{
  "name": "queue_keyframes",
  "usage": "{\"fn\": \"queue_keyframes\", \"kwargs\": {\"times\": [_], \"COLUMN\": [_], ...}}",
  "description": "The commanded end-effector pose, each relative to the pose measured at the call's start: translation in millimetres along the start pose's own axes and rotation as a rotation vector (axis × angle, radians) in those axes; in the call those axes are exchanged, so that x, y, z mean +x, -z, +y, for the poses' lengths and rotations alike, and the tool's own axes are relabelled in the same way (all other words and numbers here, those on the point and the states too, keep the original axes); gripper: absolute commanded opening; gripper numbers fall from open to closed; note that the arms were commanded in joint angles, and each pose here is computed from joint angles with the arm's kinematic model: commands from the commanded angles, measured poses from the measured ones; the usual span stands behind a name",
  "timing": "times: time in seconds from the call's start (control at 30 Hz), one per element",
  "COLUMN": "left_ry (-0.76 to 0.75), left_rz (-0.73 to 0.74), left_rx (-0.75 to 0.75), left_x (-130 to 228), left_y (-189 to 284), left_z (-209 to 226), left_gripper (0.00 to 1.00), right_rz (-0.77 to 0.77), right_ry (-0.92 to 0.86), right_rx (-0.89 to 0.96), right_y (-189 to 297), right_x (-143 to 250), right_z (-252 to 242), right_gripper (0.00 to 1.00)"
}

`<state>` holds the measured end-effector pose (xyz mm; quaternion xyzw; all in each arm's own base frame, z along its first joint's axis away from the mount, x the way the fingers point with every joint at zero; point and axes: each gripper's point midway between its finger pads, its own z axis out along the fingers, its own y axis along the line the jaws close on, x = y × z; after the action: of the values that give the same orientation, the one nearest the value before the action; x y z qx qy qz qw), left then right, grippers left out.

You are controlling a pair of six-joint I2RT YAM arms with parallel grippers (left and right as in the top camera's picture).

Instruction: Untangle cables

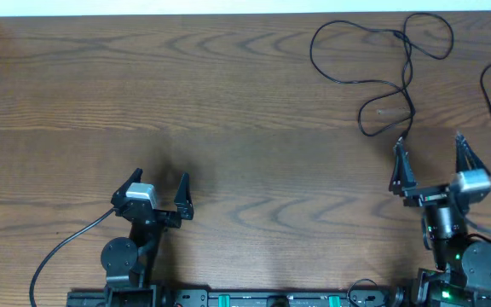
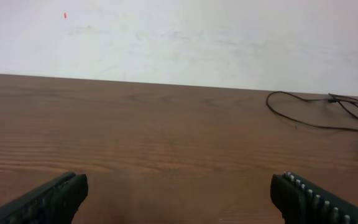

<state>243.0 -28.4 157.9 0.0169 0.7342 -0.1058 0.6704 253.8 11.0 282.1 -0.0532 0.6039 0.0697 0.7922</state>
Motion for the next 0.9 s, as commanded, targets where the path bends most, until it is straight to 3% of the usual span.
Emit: {"fn": "queue_keyframes", "kwargs": {"times": [0.0, 0.53, 0.67, 0.73, 0.87], "left_ry": [-0.002, -0.002, -0.002, -0.002, -0.002], "left_rz": [0.047, 0.047, 0.047, 0.048, 0.048], "left_rx": [0.021, 0.020, 0.021, 0.021, 0.021], "left_x": [14.4, 14.3, 14.4, 14.5, 14.5], "left_y": [-0.1, -0.1, -0.1, -0.1, -0.1], "left_z": [-3.0, -2.9, -3.0, -3.0, -3.0], "left_gripper": [0.99, 0.99, 0.99, 0.99, 0.99], "right_rz": [-0.030, 0.004, 0.092, 0.200, 0.329], "right_ry": [-0.005, -0.047, -0.034, 0.082, 0.068], "right_rx": [-0.076, -0.021, 0.089, 0.085, 0.090], "right_y": [5.7, 11.7, 13.4, 17.3, 25.7], "right_x": [8.7, 36.4, 59.6, 85.0, 116.1], "right_z": [12.1, 1.0, -18.5, -19.7, -20.9], "right_gripper": [0.99, 0.99, 0.99, 0.99, 0.99]}}
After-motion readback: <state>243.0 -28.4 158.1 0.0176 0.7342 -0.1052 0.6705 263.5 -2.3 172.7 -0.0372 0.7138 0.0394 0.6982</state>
